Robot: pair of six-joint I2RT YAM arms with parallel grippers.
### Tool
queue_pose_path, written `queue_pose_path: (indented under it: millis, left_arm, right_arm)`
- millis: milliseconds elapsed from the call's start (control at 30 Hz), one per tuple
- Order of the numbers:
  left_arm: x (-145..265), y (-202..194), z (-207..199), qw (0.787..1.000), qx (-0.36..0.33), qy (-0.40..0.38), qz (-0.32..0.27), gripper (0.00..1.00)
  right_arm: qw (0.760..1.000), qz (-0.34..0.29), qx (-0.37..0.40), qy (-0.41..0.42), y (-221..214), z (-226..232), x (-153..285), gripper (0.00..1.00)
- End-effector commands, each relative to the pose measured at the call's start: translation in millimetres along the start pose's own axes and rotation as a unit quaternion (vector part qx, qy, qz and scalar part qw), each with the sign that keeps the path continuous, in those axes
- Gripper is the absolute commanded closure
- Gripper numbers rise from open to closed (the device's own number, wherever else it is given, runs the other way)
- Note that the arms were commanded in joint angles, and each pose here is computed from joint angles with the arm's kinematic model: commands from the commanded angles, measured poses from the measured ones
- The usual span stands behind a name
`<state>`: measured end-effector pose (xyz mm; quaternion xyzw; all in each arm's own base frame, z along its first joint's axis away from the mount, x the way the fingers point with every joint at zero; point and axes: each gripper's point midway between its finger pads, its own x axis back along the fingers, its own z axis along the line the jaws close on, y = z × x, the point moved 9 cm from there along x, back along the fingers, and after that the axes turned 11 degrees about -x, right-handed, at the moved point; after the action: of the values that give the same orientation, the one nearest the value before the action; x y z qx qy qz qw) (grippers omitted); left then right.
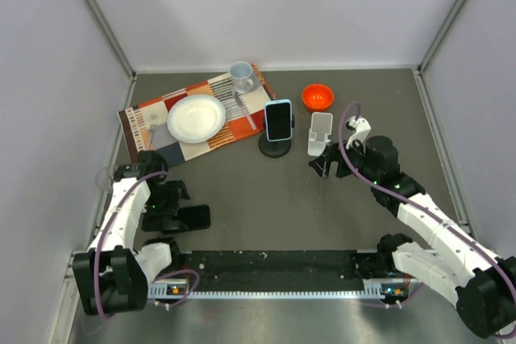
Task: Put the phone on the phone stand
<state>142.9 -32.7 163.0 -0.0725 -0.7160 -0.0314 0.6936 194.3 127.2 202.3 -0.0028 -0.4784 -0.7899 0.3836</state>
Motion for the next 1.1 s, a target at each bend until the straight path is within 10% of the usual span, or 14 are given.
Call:
queue_pose_path:
  millis: [0,1067]
  left_arm:
    - [1.7,3.1,-6.1,0.998,0.057,-0.002,0.0,0.01]
    - [-42.4,16.8,-0.6,0.995,0.095,0.024,0.009,0.01]
  right_arm:
    - [1.0,-0.015,0.004,0.025,8.8,10.2,2.0,0.09]
    - [1.0,-0.006,0.001,0.019,0.8,4.3,-2.6,0.1]
